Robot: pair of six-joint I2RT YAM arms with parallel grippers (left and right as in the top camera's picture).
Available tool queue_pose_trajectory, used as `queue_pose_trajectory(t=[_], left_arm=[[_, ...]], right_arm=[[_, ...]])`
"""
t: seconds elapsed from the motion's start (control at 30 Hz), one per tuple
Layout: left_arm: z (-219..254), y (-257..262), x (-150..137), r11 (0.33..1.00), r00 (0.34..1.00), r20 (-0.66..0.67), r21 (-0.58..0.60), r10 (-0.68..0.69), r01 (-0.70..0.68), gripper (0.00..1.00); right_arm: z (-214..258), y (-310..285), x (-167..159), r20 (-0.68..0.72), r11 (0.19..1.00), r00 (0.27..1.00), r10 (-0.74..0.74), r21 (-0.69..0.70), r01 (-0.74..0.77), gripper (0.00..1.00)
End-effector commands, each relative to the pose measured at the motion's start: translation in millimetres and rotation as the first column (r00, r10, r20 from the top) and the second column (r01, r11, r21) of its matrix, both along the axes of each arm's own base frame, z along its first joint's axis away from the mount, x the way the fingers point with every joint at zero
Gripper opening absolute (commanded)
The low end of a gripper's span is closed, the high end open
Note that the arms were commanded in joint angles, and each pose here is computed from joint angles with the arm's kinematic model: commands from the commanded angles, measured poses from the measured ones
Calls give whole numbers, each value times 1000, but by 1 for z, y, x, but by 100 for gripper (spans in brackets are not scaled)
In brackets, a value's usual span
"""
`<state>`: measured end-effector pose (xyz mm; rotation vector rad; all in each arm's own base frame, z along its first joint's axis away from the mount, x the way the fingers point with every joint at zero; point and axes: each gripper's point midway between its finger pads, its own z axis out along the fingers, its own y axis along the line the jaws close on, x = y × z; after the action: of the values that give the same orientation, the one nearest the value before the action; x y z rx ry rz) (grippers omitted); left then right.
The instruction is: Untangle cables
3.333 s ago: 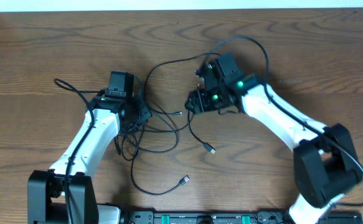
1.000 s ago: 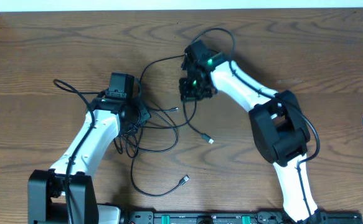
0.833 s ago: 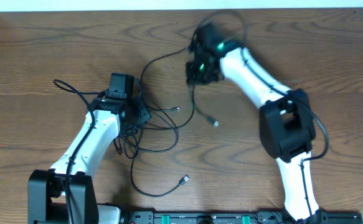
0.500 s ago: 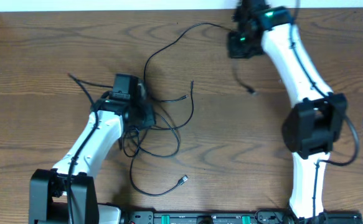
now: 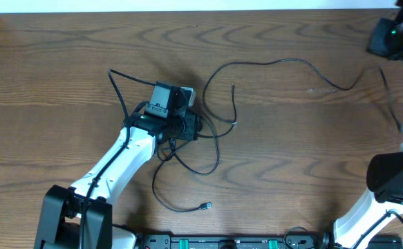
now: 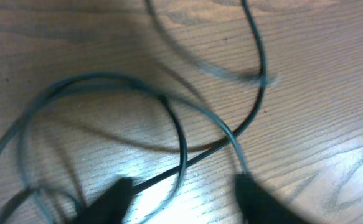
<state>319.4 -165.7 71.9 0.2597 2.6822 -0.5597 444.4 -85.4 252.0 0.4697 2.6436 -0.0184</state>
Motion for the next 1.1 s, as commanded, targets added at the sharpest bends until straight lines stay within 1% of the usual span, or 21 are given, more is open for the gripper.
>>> queue_pose_trajectory(t=[0.0, 0.2, 0.3, 0.47, 0.57, 0.7, 0.83, 0.9, 0.97, 1.07], left_arm=[[-4, 1, -5, 1000, 1000, -18, 4, -12, 12, 98], [-4, 1, -5, 1000, 1000, -18, 4, -12, 12, 98], [-4, 1, -5, 1000, 1000, -18, 4, -12, 12, 98], [-4, 1, -5, 1000, 1000, -18, 4, -12, 12, 98], [-4, 1, -5, 1000, 1000, -18, 4, -12, 12, 98], [-4, 1, -5, 1000, 1000, -18, 4, -12, 12, 98], [-4, 1, -5, 1000, 1000, -18, 4, -12, 12, 98], [-4, 1, -5, 1000, 1000, -18, 4, -12, 12, 98], [-4, 1, -5, 1000, 1000, -18, 4, -12, 12, 98], [-4, 1, -5, 1000, 1000, -18, 4, -12, 12, 98]], right_arm=[[-19, 64, 4, -32, 980, 984, 174, 106, -170, 1], [-49, 128, 8, -53, 947, 949, 310, 109, -304, 1], [-64, 150, 5, -68, 930, 931, 358, 116, -349, 1], [-100, 196, -7, -102, 856, 850, 517, 97, -509, 1], [-114, 216, -5, -78, 837, 834, 547, 92, -540, 1], [-119, 232, -6, -56, 819, 819, 571, 107, -564, 1], [-119, 236, -10, -65, 807, 806, 588, 107, -580, 1], [-117, 232, -13, -75, 819, 818, 571, 116, -562, 1], [-113, 210, -28, -134, 861, 853, 504, 145, -487, 1], [-111, 188, -41, -193, 888, 869, 456, 168, -428, 1]])
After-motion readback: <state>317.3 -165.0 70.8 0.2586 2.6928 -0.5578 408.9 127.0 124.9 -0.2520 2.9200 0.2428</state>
